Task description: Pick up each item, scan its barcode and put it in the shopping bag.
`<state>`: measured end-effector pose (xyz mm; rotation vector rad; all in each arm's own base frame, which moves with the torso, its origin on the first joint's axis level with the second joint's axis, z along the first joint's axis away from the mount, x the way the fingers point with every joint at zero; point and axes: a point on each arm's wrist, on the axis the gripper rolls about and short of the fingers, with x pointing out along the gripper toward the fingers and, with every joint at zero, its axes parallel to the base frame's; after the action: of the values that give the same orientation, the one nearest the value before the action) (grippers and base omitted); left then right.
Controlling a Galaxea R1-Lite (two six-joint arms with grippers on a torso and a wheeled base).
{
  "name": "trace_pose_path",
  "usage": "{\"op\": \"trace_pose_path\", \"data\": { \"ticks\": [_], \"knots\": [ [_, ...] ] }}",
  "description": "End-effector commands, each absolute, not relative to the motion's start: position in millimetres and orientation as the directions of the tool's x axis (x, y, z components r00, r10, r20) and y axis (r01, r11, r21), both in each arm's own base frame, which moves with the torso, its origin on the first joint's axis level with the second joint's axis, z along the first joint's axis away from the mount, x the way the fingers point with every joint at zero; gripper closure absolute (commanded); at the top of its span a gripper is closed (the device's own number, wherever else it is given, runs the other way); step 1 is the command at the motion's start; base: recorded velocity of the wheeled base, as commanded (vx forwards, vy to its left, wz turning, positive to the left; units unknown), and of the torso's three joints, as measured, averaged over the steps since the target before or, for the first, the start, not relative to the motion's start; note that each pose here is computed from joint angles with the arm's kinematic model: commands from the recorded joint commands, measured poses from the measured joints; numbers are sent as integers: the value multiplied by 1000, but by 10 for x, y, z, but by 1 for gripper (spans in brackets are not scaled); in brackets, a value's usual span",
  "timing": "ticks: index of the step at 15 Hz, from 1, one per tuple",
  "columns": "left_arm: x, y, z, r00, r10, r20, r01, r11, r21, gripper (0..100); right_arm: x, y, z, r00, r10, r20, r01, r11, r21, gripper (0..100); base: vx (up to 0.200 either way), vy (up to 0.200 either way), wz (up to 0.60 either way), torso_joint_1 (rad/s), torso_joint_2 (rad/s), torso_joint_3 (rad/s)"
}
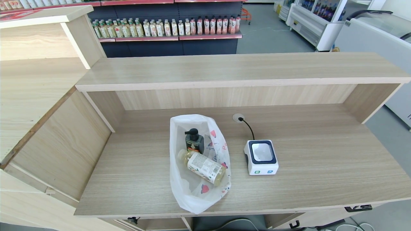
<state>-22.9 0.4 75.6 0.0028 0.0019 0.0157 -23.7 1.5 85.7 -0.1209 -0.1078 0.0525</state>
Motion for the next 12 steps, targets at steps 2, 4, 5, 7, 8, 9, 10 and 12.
{"op": "trace_pose_path", "data": {
  "ticks": [2,4,5,7,8,9,10,12],
  "knots": [
    [-229,3,756,1000,15,-2,-15,1000,5,0,-234,16,863,993,60,105,-46,991,-125,0,0,-200,0,5,-5,0],
    [-229,3,756,1000,15,-2,-15,1000,5,0,-234,16,863,993,60,105,-46,991,-125,0,0,-200,0,5,5,-5],
    [-229,3,756,1000,15,-2,-15,1000,5,0,-234,16,863,993,60,105,-46,991,-125,0,0,-200,0,-2,-2,2],
    [-229,3,756,1000,17,-2,-17,1000,5,0,-234,16,863,993,61,105,-48,991,-126,0,0,-200,0,0,5,2],
    [-229,4,756,1000,17,-2,-17,1000,3,0,-234,16,863,992,63,105,-49,991,-127,0,0,-200,0,2,-2,2],
    [-229,4,756,1000,17,-2,-17,1000,2,0,-234,16,863,992,63,105,-49,991,-127,0,0,0,0,0,0,0],
    [-229,4,756,1000,17,-2,-17,1000,3,0,-234,16,861,993,63,104,-49,990,-130,0,0,0,0,0,0,0],
    [-229,3,756,1000,15,-2,-15,1000,6,0,-234,16,861,993,61,104,-46,989,-141,0,100,0,0,1,1,1]
  ]
}}
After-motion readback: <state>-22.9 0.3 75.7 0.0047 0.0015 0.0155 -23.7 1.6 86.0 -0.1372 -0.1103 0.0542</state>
